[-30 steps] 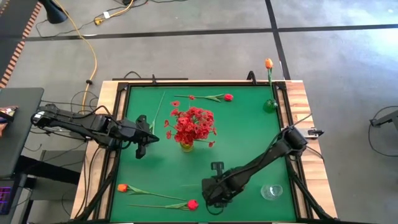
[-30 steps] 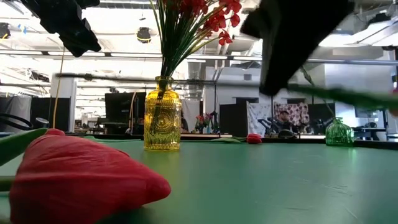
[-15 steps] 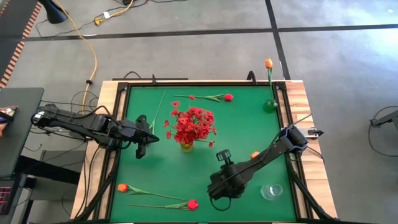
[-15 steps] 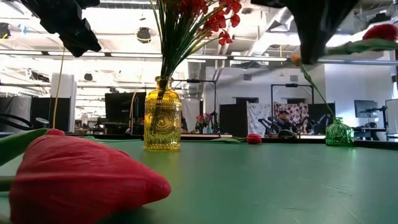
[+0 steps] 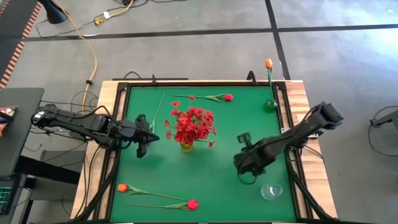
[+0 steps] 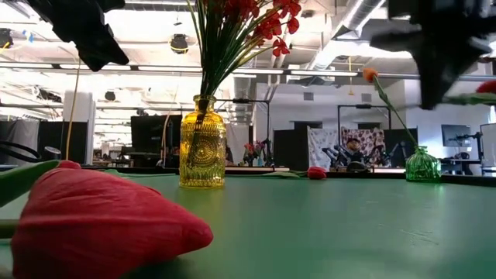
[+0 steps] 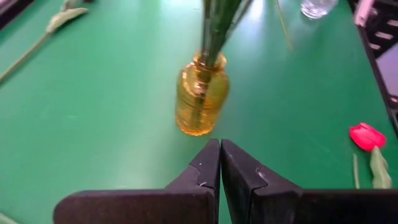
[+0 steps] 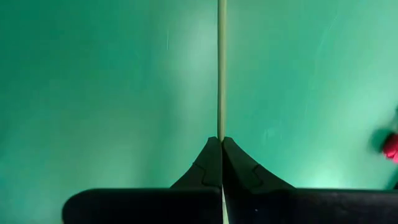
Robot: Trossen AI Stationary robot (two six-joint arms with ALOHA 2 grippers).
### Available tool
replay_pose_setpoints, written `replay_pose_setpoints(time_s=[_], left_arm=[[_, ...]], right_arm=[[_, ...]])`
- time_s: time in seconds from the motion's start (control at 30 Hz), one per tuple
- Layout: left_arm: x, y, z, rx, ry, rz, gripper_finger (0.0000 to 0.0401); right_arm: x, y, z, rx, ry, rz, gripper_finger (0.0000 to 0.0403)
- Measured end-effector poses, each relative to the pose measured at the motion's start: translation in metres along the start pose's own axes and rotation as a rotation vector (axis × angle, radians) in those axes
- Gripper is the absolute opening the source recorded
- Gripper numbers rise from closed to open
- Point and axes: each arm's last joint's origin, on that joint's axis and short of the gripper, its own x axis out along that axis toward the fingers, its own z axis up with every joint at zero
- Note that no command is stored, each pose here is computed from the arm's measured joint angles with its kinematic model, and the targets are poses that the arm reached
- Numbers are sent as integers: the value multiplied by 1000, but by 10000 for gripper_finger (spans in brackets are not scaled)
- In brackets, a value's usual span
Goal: Sort flowers into vase by color
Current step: Put the right orange flower into the green vase
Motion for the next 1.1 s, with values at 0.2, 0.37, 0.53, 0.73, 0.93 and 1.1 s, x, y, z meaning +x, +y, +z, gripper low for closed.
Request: replay_pose_setpoints(time_s=[0.2,0.37,0.53,0.73,0.93,1.1], left_arm=[[0,2,1,-78,-32,75,0],[0,4,1,-172,-61,123,0],[0,5,2,-275,-96,167,0],[-1,4,5,-309,-133,162,0],[-1,4,5,-206,-121,157,0],[0,2,5,-153,-82,89,0]], right_arm=[[17,-14,-37,-124,58,12,23],[36,-27,-50,-268,125,28,29],[49,-40,-53,-403,163,53,30],[57,-51,-49,-427,148,50,31],[61,-55,-45,-404,122,37,47],[61,-55,-42,-352,92,20,81]])
